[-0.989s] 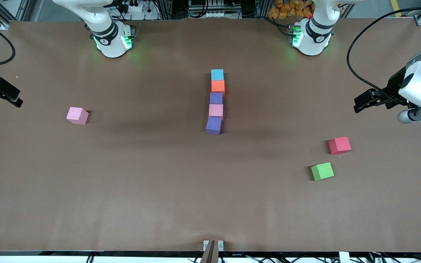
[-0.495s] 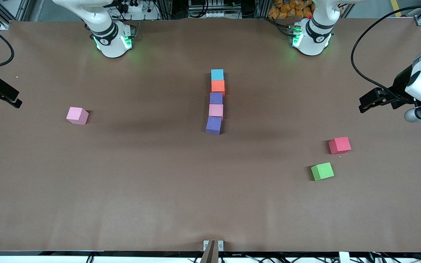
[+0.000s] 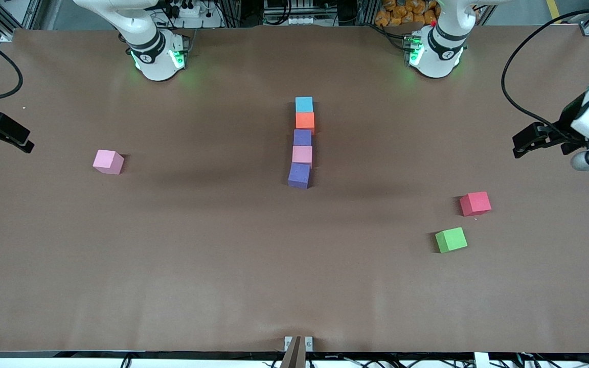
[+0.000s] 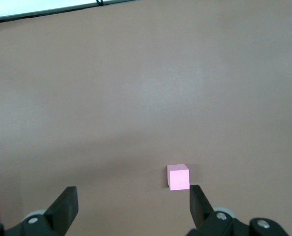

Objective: Arrange blocks into number 1

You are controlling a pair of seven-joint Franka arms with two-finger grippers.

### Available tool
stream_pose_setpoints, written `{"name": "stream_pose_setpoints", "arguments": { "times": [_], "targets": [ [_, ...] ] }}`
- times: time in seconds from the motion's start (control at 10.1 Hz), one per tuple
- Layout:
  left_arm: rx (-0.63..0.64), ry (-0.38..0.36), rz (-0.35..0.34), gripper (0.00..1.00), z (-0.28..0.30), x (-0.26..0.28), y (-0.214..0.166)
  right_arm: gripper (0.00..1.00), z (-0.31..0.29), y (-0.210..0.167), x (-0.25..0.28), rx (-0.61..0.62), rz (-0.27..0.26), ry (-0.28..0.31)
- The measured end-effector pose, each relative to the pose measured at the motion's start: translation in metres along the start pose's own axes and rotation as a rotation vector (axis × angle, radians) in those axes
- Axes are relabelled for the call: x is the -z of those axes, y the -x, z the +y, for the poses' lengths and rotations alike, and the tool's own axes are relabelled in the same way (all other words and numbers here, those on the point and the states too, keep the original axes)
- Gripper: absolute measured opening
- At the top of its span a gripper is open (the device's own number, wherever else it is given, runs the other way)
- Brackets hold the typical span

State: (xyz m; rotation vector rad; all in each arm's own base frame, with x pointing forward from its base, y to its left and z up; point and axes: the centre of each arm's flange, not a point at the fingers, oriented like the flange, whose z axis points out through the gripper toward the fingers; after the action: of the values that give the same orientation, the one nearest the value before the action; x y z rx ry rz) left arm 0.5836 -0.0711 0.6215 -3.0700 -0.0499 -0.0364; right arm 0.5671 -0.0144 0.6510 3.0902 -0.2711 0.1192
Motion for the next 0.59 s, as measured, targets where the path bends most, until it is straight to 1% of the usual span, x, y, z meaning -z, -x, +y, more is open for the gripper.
{"name": "stream_pose_setpoints", "arguments": {
  "times": [0.4, 0.59],
  "targets": [
    [-0.007, -0.007, 0.002, 1.00, 0.0054, 0.0006, 0.0009, 1.00, 0.0045, -0.0007, -0.0002, -0.009, 0.000, 0.001],
    [-0.009, 0.028, -0.004, 1.00, 0.0084, 0.0008, 0.0015, 1.00, 0.0045, -0.0007, -0.0002, -0.009, 0.000, 0.001]
  ]
}}
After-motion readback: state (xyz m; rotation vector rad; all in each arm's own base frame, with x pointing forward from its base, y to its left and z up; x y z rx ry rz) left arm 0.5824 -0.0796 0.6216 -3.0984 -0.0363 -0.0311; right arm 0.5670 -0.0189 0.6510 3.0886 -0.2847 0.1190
